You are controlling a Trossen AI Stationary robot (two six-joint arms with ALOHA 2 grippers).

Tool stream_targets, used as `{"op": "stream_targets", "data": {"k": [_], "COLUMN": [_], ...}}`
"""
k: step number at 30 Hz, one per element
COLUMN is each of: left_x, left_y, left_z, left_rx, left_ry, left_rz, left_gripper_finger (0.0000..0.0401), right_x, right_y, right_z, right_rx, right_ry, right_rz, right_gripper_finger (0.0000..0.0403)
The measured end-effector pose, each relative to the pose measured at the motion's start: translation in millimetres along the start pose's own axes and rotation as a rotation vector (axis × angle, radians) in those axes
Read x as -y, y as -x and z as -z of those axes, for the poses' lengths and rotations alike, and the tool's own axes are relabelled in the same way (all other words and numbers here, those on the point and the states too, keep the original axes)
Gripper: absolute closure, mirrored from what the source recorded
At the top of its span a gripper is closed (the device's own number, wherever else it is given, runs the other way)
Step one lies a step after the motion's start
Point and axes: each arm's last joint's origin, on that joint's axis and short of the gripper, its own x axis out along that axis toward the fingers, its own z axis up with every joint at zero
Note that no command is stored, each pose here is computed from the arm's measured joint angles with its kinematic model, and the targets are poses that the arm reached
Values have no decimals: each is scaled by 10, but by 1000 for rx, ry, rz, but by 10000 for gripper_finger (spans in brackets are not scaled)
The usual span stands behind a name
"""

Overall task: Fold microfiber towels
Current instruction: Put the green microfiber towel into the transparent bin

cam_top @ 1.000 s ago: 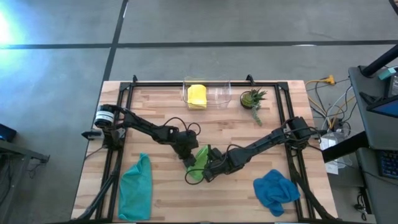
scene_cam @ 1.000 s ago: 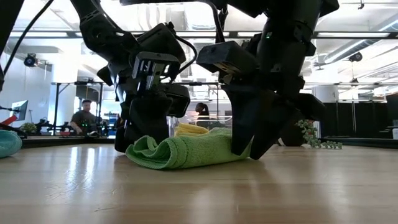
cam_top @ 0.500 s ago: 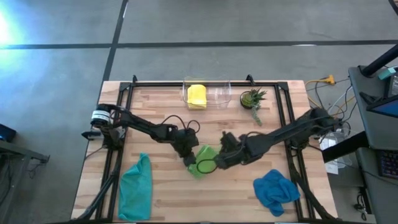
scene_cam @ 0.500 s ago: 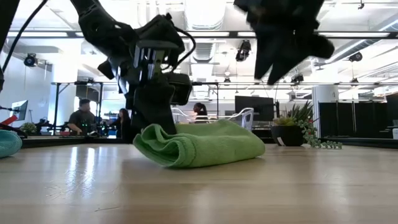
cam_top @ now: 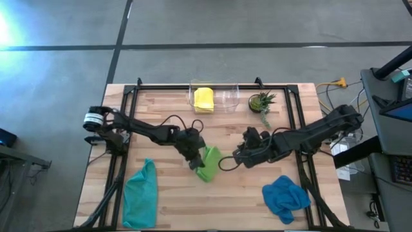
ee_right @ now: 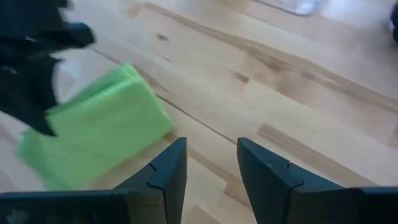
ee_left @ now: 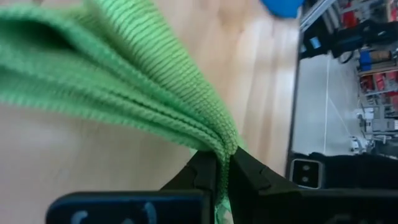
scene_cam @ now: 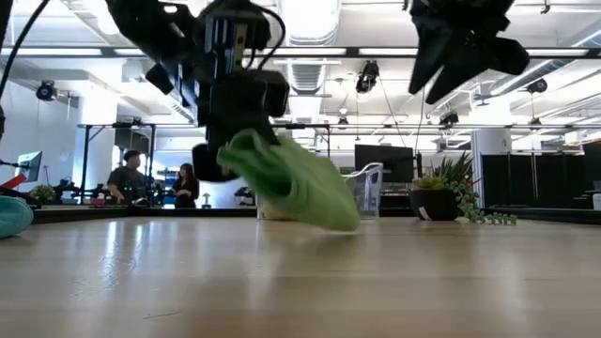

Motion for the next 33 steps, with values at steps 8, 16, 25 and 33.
{"op": "stream_targets", "data": {"k": [8, 16, 25, 33], "left_x": [169, 157, 141, -55], "left_y": [253, 483, 747, 1168], "left_z": [-87, -264, -575, -1043], "left_rx": [126, 255, 403, 572], "left_ry": [-26, 5, 9, 36], "left_rz": [6, -19, -2, -17], "left_gripper_finger": [399, 399, 400, 400], "right_x": [233, 424, 498, 499], "right_y": [35, 93, 93, 92], "right_z": [128, 201, 223, 223], "right_rx": [-6, 3, 16, 18], "right_ry": [-69, -108, -93, -39], "right_rz": [1, -15, -11, -10], "right_gripper_finger": [266, 266, 266, 266]}}
